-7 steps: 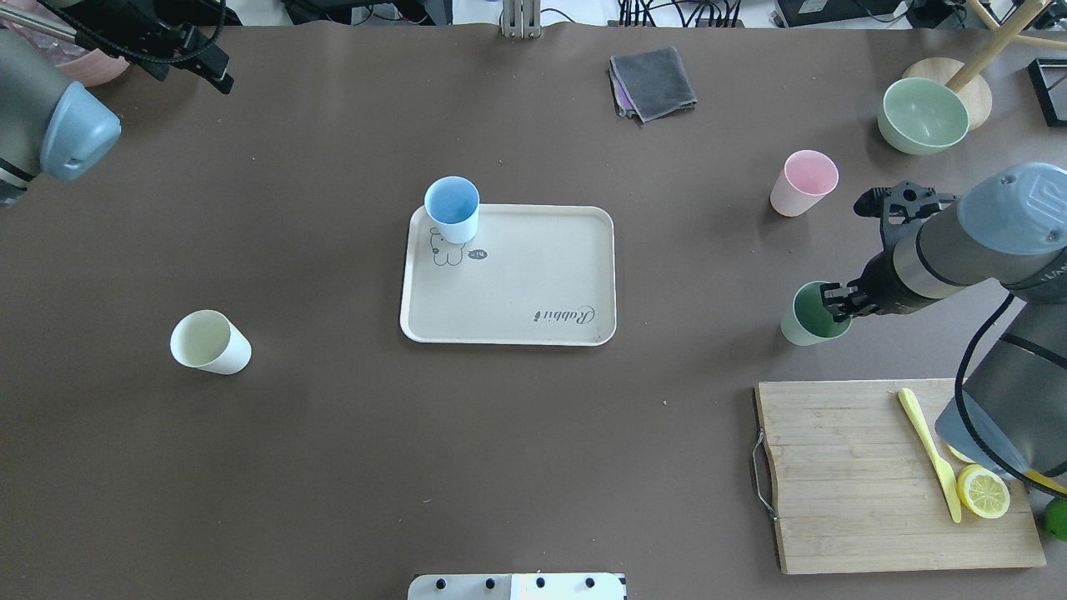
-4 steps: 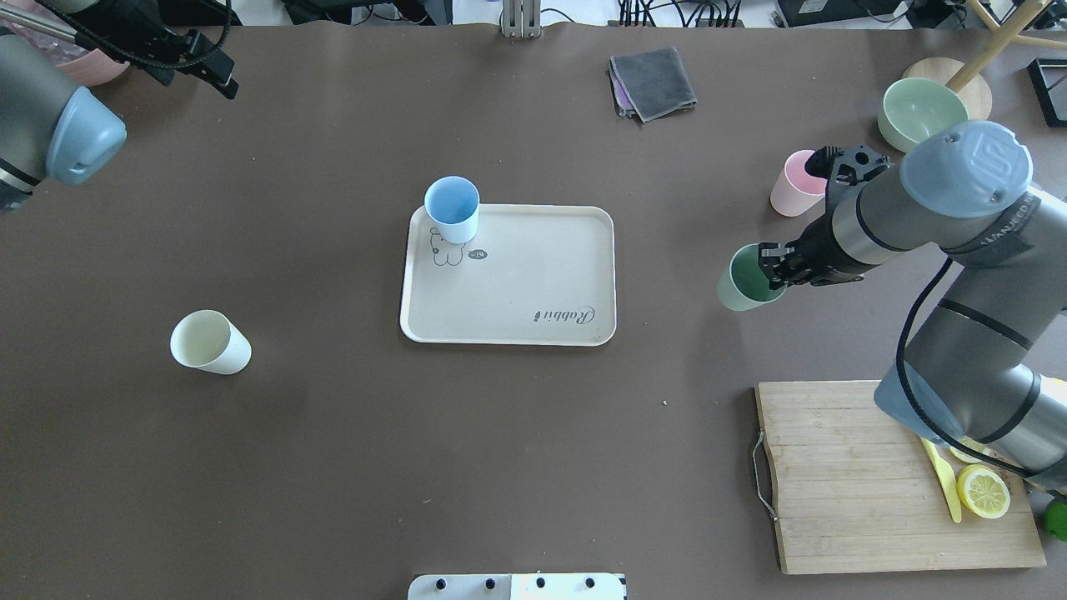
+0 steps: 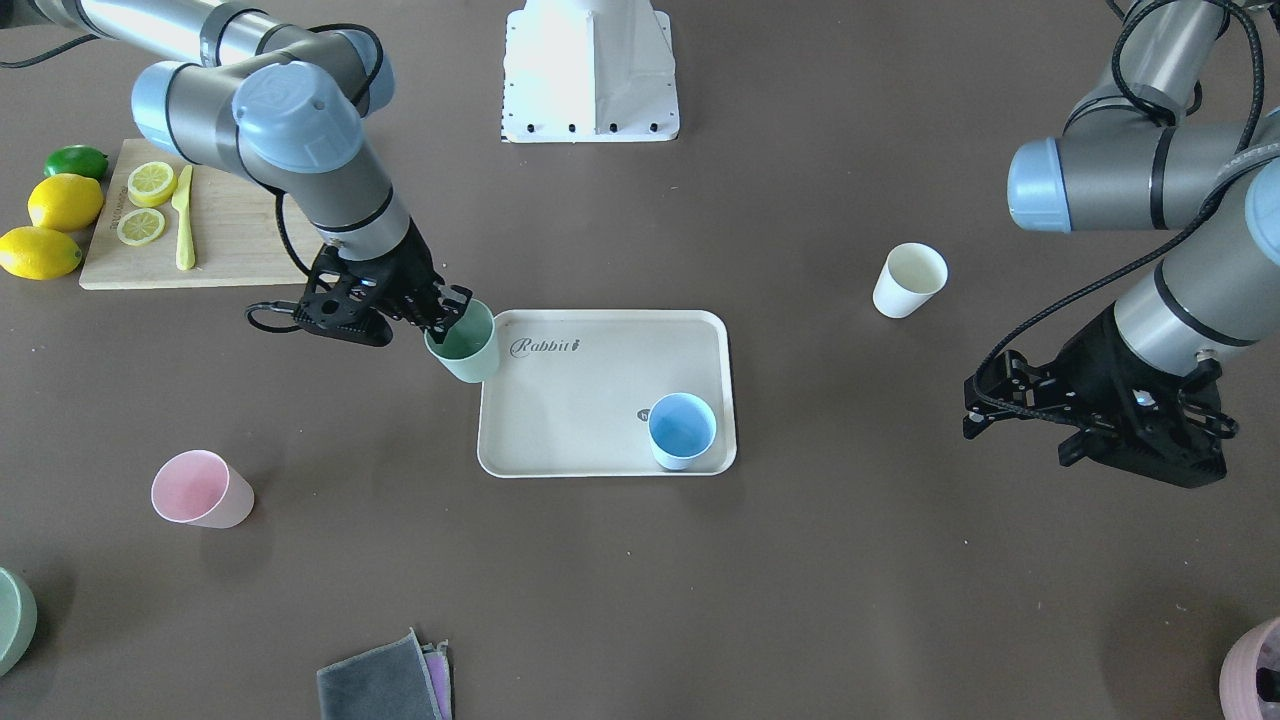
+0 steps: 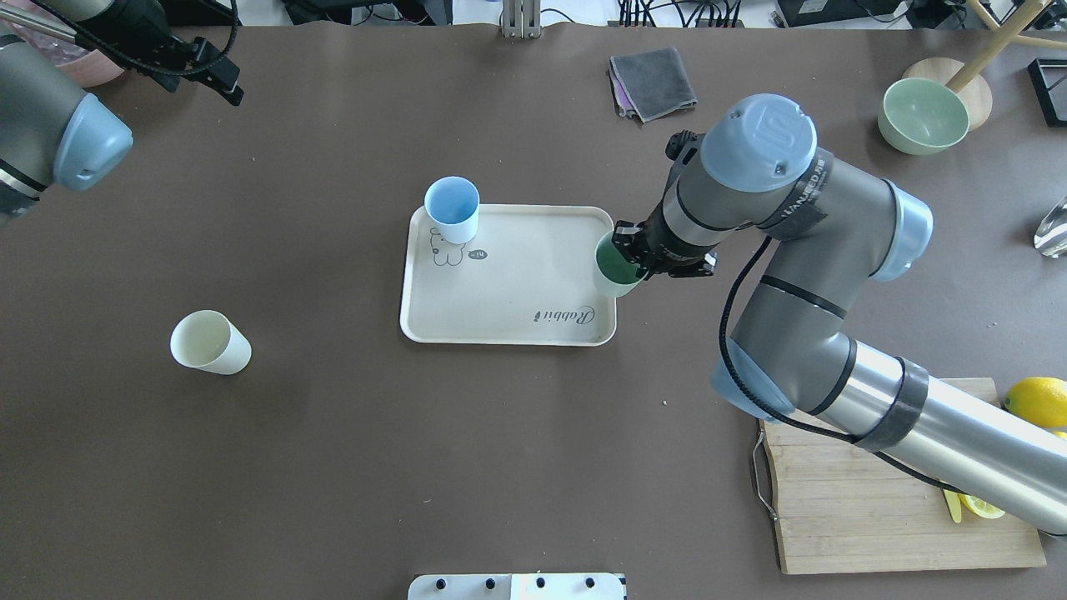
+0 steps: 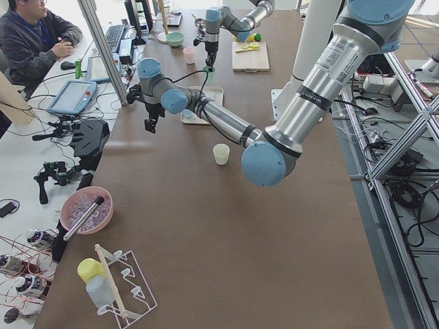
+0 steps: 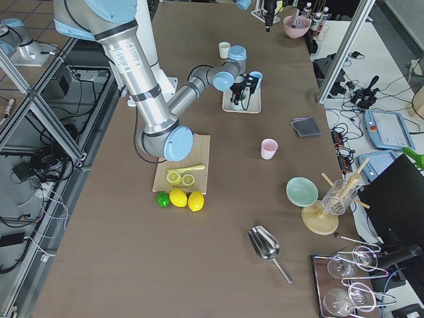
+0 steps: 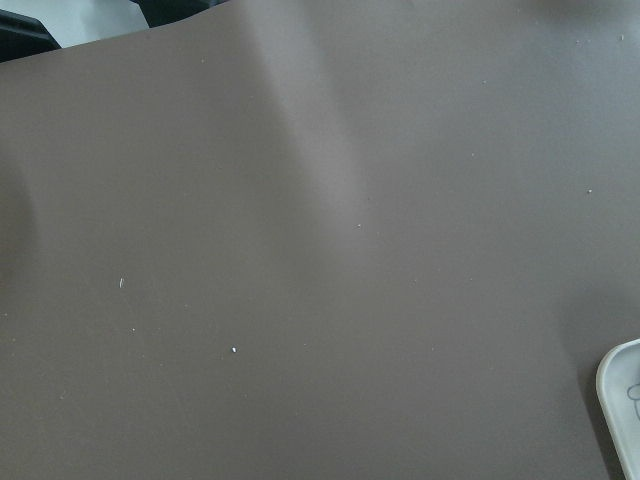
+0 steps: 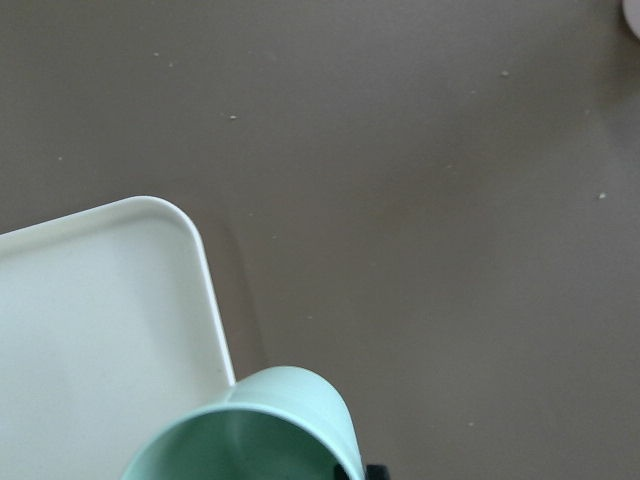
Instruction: Place all cups on tray
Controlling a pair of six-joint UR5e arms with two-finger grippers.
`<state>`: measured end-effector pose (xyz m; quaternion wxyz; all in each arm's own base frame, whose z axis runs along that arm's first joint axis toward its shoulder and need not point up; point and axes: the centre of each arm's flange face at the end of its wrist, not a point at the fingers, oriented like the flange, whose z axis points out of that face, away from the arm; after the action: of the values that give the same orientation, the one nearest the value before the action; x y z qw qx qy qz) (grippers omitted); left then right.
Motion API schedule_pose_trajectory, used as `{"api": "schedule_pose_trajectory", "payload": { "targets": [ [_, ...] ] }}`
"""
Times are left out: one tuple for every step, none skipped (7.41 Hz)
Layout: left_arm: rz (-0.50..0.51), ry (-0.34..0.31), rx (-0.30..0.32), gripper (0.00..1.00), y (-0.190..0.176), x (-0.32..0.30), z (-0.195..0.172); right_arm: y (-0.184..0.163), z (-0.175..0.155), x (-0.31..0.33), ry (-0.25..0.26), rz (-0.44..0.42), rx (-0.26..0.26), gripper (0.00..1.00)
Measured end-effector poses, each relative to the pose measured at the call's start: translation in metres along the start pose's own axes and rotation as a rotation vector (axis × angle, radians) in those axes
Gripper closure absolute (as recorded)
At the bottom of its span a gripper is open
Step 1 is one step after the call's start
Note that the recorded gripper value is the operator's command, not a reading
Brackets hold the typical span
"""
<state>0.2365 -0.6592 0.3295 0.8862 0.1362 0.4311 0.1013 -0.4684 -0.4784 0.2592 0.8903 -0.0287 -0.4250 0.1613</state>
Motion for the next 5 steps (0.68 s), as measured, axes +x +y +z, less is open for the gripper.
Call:
{"api": "schedule_pose_trajectory", "payload": {
  "targets": [
    [0.001,-0.003,-0.001,0.01,0.000,0.001,0.002,0.012,0.006,-0.019,0.013,0.010,-0.004,0.99],
    [0.001,-0.010,0.000,0.01,0.000,0.002,0.004,0.021,0.010,-0.031,0.027,0.013,-0.009,0.50],
    [0.001,-0.013,0.001,0.01,0.001,0.003,0.006,0.024,0.014,-0.037,0.038,0.015,-0.010,0.01],
    [0.001,-0.014,0.001,0.01,0.001,0.004,0.006,0.025,0.019,-0.040,0.046,0.012,0.005,0.00],
    [0.002,-0.014,0.001,0.01,0.001,0.005,0.007,0.028,0.023,-0.043,0.052,0.005,0.035,0.00]
  ]
}}
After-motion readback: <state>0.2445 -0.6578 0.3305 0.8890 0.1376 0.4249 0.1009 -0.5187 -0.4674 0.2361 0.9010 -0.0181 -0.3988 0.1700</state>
